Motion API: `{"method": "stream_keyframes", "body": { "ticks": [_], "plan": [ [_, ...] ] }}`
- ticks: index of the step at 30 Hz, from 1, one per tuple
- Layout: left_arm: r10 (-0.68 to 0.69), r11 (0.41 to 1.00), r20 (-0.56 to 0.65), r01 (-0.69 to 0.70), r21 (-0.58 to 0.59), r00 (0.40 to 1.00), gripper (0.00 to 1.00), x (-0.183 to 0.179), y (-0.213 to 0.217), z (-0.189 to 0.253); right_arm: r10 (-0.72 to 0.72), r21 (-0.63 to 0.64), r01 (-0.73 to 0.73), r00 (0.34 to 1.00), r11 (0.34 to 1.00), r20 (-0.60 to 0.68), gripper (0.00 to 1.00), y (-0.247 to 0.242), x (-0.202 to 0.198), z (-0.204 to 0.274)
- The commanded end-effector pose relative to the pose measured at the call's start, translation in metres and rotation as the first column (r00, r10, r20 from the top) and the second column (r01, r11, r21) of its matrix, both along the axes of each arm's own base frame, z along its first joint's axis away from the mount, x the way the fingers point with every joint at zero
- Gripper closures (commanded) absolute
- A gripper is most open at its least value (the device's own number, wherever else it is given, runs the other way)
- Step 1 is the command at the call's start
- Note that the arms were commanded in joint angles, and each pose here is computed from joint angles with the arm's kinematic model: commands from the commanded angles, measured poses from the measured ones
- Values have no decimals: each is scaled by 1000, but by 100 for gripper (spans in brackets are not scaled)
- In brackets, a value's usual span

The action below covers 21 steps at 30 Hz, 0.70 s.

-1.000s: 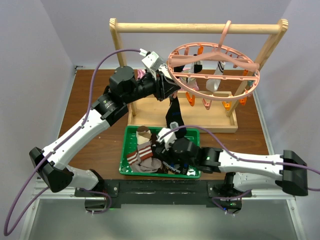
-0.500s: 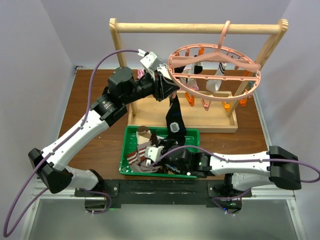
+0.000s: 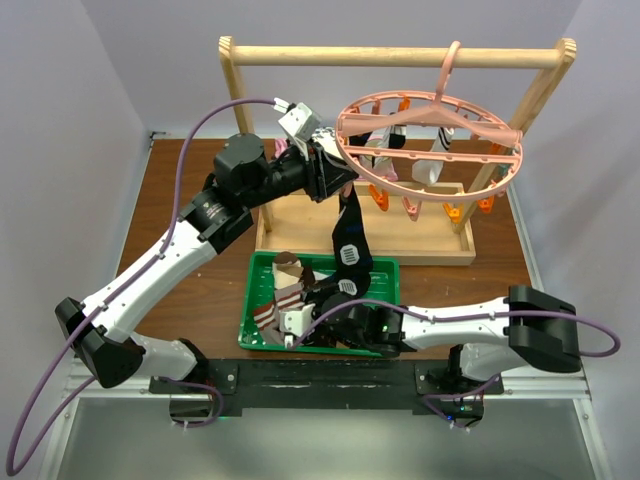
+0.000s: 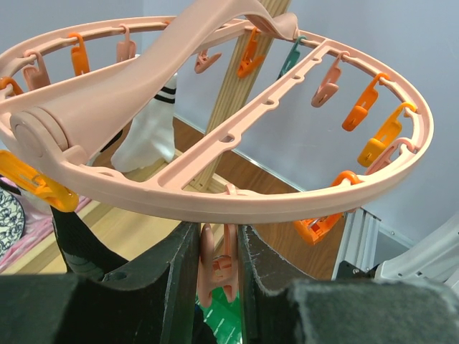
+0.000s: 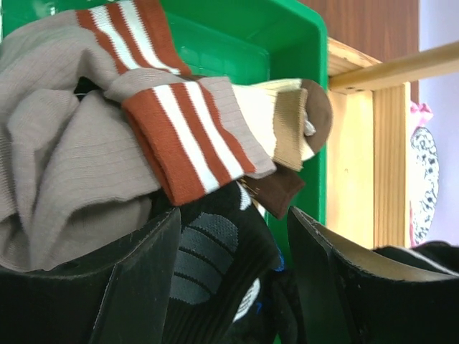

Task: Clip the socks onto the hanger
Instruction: Pick up the sock from the bin.

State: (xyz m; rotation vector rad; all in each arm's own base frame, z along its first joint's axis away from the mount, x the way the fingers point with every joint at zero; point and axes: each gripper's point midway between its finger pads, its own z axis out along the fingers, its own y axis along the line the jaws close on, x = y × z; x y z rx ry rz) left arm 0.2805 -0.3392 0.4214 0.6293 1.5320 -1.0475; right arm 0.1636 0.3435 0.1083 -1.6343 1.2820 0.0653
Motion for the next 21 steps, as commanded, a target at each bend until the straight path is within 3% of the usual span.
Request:
{"method": "stream_keyframes", "body": {
  "ticks": [1, 13, 21],
  "plan": [
    [-11, 999, 30, 13, -49, 999, 100, -8, 6, 20, 58, 21, -58, 998, 998, 25, 35, 19, -1, 8],
    [-15, 999, 13, 15, -35, 1000, 100, -8, 6, 7, 103, 84, -108, 993, 991, 56, 38, 40, -6, 41],
    [-13, 999, 13, 14, -38, 1000, 100, -9, 7, 8, 125, 60, -126, 992, 990, 24, 39, 43, -10, 26]
  ]
}}
